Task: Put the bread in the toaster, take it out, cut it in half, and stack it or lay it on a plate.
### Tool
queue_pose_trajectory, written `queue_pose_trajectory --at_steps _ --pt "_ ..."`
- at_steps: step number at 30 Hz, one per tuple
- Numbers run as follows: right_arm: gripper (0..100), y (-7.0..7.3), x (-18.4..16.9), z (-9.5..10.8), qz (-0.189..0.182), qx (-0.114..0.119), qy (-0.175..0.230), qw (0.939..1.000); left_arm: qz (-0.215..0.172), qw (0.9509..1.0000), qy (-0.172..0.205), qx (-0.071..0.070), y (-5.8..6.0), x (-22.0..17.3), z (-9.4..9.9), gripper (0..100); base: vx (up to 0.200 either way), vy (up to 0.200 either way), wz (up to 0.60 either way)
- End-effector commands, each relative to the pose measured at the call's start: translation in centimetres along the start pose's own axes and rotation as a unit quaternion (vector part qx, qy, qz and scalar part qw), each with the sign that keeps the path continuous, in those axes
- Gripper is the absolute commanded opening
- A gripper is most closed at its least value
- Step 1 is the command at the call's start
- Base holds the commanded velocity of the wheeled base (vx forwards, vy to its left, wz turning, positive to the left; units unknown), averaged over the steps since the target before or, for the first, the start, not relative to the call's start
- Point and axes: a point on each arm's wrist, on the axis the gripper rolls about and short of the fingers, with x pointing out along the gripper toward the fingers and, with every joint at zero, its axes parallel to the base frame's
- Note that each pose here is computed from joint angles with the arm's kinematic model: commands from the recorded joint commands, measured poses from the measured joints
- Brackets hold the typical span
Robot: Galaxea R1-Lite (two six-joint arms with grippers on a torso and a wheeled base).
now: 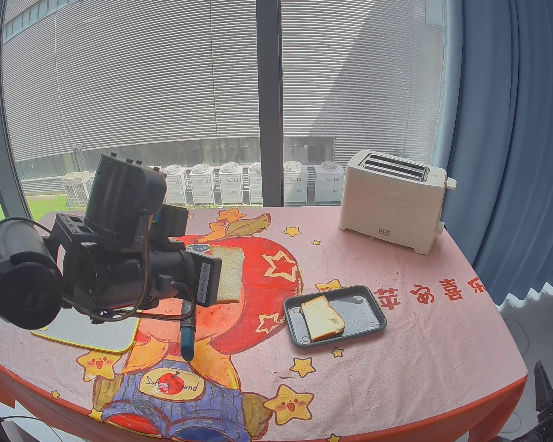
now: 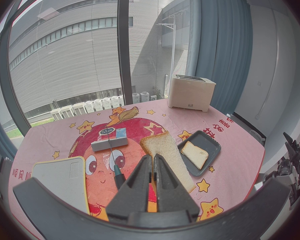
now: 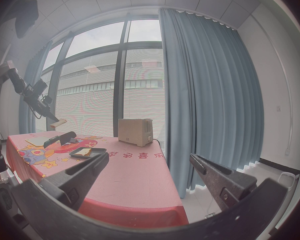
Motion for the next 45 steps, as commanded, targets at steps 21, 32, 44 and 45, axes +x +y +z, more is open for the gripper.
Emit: queue_pose_trajectory --at_steps 21,32,44,45 --pt "100 0.0 0.0 -0.5 0.000 0.000 0.001 1.0000 0.002 1.0000 0.005 -0.001 -0.1 0.8 0.1 0 0.000 0.000 0.00" --pt "100 0.0 0.0 -0.5 0.000 0.000 0.001 1.0000 -0.012 0.9994 0.017 -0.026 -1.7 2.5 0.2 0 0.000 0.000 0.00" --pt "100 0.0 0.0 -0.5 0.000 0.000 0.001 1.0000 -0.028 0.9981 0.021 -0.051 -3.8 3.6 0.4 0 0.000 0.000 0.00" --pt "100 0.0 0.0 -0.5 0.000 0.000 0.001 1.0000 -0.027 0.9982 0.022 -0.049 -3.9 4.1 0.4 0 0.000 0.000 0.00"
